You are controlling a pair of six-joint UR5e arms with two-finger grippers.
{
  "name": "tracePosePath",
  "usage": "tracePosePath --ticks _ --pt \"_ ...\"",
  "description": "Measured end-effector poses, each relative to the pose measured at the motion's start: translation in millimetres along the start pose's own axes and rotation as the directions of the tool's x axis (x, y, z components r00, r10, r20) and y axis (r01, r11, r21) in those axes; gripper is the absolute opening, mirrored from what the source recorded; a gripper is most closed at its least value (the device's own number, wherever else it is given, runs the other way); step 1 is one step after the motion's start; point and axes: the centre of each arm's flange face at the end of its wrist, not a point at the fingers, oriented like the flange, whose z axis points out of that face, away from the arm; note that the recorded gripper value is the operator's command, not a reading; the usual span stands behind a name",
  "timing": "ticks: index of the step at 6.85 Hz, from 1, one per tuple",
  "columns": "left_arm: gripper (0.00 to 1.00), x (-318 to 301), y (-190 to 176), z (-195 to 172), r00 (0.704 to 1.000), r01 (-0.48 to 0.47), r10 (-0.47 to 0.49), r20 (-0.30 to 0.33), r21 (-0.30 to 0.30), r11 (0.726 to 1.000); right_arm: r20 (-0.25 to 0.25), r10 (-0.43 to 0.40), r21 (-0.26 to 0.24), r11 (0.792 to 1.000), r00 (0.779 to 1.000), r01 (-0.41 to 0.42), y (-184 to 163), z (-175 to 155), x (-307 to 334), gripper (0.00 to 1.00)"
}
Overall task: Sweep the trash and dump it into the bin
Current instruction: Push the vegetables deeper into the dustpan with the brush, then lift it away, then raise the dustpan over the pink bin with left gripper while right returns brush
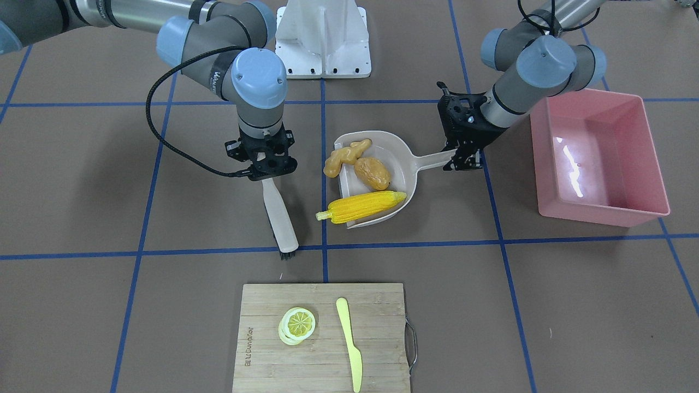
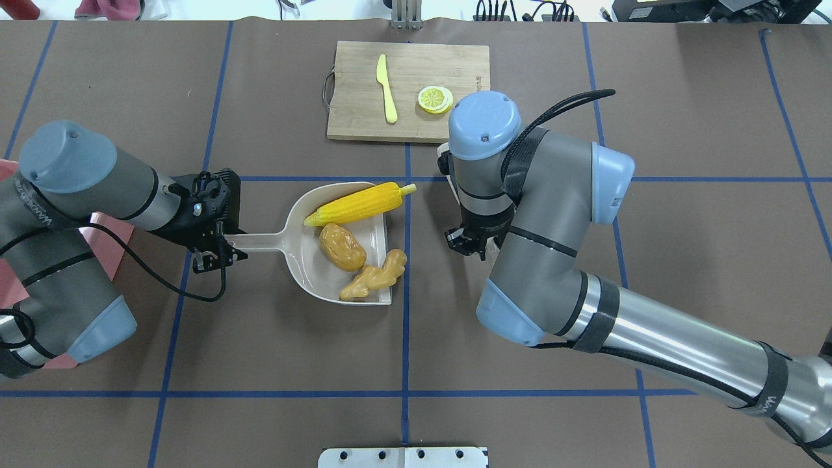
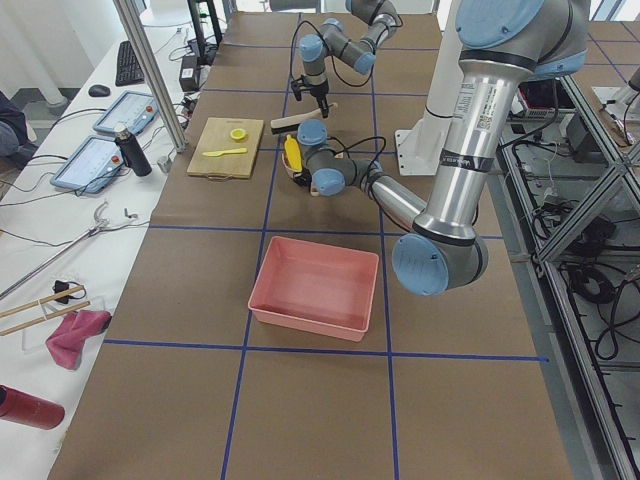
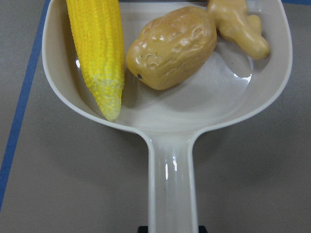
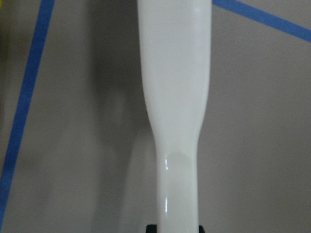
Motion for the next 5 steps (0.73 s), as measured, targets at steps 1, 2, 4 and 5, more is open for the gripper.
tracePosePath --ticks 1,2,4,5 --pt "0.0 0 1 0 1.0 -0.003 0.003 0.001 0.006 1.0 0.002 0.012 0.019 1.0 1.0 -0.012 1 -9 27 0.0" --pt "0.0 1 1 -2 1.0 -0.009 0.009 0.001 0.019 1.0 0.003 0.035 0.044 0.998 0.999 -0.035 8 -19 62 0.0" --pt "0.0 6 -7 -20 1.0 0.014 -0.014 -0.004 0.105 0.994 -0.002 0.093 0.081 0.992 0.996 -0.092 26 -33 142 0.0" --pt "0.0 8 -10 -32 0.999 0.035 -0.035 0.001 0.153 0.988 -0.009 0.111 0.089 0.99 0.994 -0.11 31 -40 183 0.0"
